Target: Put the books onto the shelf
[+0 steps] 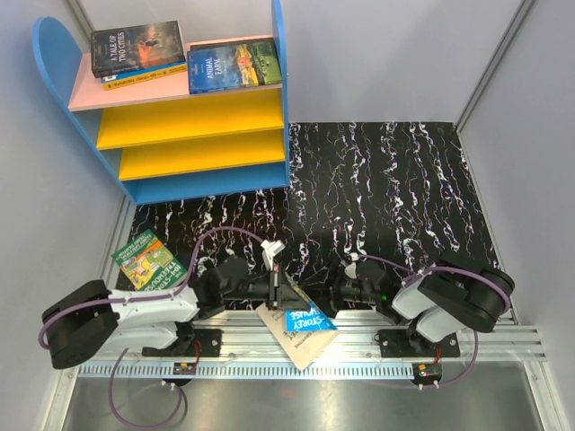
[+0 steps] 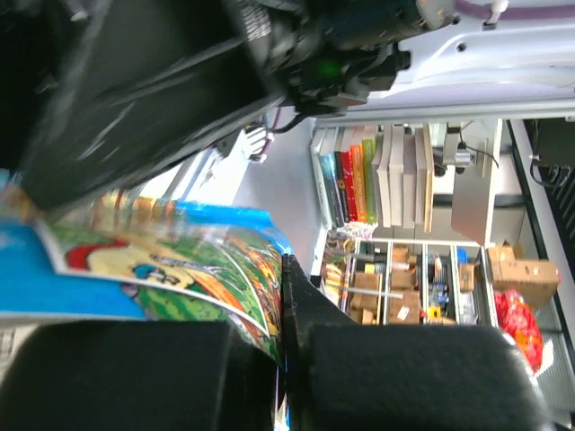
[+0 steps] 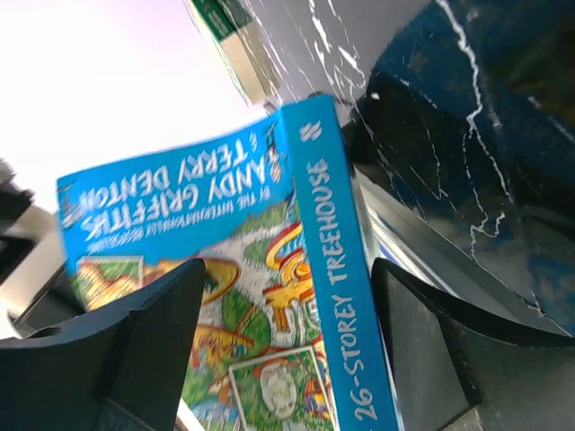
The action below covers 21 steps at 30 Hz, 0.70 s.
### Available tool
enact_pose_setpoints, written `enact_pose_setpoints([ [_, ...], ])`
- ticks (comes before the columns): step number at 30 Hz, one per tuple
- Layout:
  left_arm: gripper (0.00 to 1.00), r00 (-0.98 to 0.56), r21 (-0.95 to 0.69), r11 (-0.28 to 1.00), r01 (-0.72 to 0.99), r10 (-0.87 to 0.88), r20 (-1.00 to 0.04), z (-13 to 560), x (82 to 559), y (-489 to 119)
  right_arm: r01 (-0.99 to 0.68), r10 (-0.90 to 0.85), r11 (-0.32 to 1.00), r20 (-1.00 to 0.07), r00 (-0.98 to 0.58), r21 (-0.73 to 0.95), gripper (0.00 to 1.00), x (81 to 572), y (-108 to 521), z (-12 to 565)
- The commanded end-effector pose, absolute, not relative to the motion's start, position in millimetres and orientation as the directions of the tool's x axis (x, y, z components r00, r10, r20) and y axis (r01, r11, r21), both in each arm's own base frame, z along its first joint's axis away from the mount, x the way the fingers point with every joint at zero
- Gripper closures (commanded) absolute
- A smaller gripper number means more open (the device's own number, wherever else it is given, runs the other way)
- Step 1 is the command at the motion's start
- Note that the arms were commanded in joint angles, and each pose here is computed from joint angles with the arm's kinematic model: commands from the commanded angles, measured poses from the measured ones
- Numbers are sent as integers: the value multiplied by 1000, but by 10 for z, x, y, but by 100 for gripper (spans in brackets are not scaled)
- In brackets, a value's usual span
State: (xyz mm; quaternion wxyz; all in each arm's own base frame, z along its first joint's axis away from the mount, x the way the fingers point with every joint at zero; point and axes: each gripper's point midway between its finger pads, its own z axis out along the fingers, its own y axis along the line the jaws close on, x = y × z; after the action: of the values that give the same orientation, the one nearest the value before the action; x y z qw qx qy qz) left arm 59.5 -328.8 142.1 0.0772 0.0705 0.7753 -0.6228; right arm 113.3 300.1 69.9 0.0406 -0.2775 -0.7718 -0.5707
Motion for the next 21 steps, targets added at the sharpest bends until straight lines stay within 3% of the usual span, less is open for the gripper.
enact_pose_setpoints([
  [1, 99, -974, -947, 272, 170, -96, -203, 1256, 695, -3158, 452, 244, 182, 405, -881, 873, 19, 911, 3037, 861],
  [3, 84, -978, -941, 311, 134, -110, -176, 1120, 654, -3055, 443, 235, 207, 395, -888, 872, 19, 901, 3051, 825],
  [4, 65, -980, -941, 315, 121, -112, -163, 1099, 627, -3030, 439, 220, 219, 394, -892, 871, 19, 880, 3061, 818],
  [7, 35, -985, -925, 372, 84, -110, -134, 938, 568, -2921, 421, 197, 252, 380, -904, 871, 20, 883, 3118, 800],
  [11, 27, -990, -901, 432, 45, -103, -98, 786, 507, -2823, 403, 169, 272, 369, -914, 874, 20, 911, 3205, 813],
  [17, 25, -988, -850, 527, -21, -140, -62, 606, 502, -2677, 391, 136, 262, 368, -920, 882, 28, 889, 3238, 822],
  [20, 18, -987, -736, 666, -121, -161, 17, 317, 402, -2447, 378, 109, 260, 362, -926, 889, 42, 855, 3235, 826],
  [21, 16, -988, -722, 681, -122, -156, 20, 291, 384, -2418, 365, 96, 261, 352, -931, 894, 53, 839, 3238, 830],
])
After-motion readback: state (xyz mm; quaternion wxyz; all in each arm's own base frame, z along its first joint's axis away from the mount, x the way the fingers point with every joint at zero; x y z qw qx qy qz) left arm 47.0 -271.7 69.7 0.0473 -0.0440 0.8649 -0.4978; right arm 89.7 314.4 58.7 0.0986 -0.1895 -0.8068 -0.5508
